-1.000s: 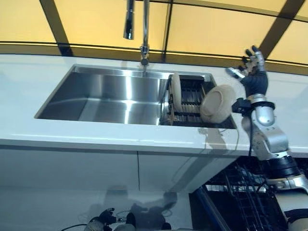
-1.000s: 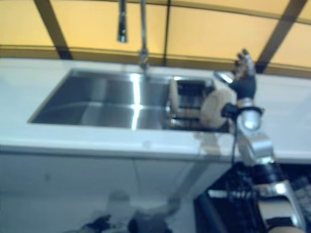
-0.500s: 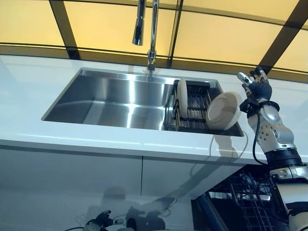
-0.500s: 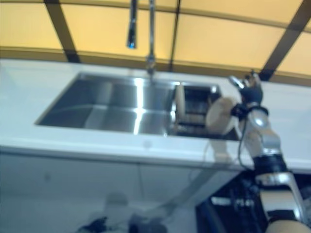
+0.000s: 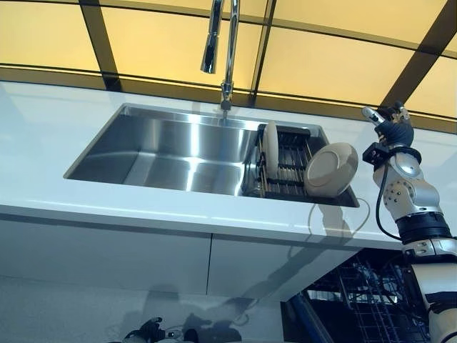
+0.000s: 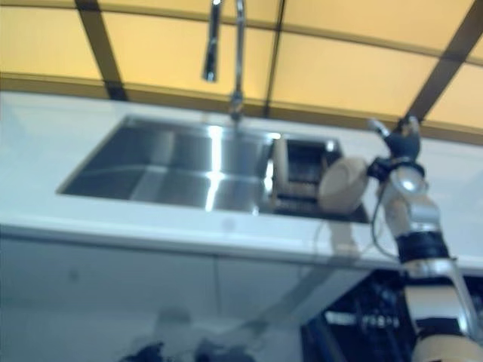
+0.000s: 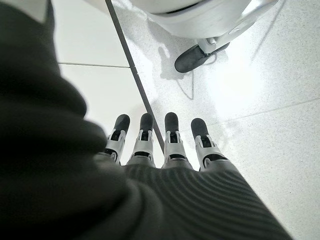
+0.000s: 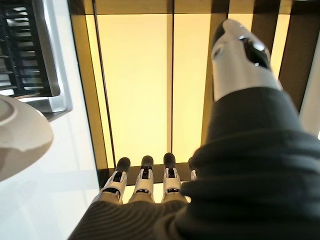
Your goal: Take plates into dishwasher
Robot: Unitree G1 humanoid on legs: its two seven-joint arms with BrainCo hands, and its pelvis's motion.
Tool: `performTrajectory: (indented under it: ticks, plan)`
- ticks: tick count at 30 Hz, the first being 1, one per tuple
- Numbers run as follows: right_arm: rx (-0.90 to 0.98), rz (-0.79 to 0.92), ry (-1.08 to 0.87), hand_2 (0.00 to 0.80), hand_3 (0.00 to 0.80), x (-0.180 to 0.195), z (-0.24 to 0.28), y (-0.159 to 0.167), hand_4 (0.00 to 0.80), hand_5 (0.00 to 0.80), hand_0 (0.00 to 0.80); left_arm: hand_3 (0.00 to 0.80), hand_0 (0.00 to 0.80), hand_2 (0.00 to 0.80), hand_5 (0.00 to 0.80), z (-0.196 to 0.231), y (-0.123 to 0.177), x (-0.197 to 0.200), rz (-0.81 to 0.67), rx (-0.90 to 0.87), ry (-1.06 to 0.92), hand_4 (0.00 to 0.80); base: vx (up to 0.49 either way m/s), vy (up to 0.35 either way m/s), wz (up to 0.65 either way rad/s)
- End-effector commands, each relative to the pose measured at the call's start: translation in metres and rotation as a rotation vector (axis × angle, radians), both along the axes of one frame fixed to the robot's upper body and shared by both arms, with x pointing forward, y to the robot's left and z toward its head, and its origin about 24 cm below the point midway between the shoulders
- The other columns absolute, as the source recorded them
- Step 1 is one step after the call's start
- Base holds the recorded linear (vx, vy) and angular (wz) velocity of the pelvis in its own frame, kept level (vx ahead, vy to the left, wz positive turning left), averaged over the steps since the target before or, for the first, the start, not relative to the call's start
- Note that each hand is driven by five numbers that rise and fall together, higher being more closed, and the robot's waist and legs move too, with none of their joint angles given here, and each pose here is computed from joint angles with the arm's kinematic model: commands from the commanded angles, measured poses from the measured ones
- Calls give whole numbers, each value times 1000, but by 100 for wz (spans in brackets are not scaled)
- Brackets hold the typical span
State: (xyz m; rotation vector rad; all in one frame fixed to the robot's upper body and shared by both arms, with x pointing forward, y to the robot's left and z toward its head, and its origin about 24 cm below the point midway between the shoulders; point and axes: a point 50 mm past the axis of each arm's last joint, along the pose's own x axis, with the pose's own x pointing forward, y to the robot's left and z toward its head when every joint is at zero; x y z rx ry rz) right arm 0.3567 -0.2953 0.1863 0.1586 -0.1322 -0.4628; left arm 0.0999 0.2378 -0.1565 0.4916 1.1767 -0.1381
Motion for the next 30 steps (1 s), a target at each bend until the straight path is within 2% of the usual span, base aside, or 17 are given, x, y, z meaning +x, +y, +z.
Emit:
performTrajectory:
  ticks: [1,7,22,30]
  plan:
    - [-68,-34,-52,0,0,3,39,-16,0,0,0,0,0,0,0,1,-2,12,-48,14,-3,0,0,0,0]
    - [-42,19,74,0,0,5,24,-26,0,0,0,0,0,0,0,2,-1,14,-46,18,-7,0,0,0,0]
    - [-7,-9,191,0,0,2,3,-41,0,0,0,0,0,0,0,2,1,12,-45,21,-8,0,0,0,0]
    - [21,61,241,0,0,3,-9,-37,0,0,0,0,0,0,0,4,2,16,-52,23,-17,0,0,0,0]
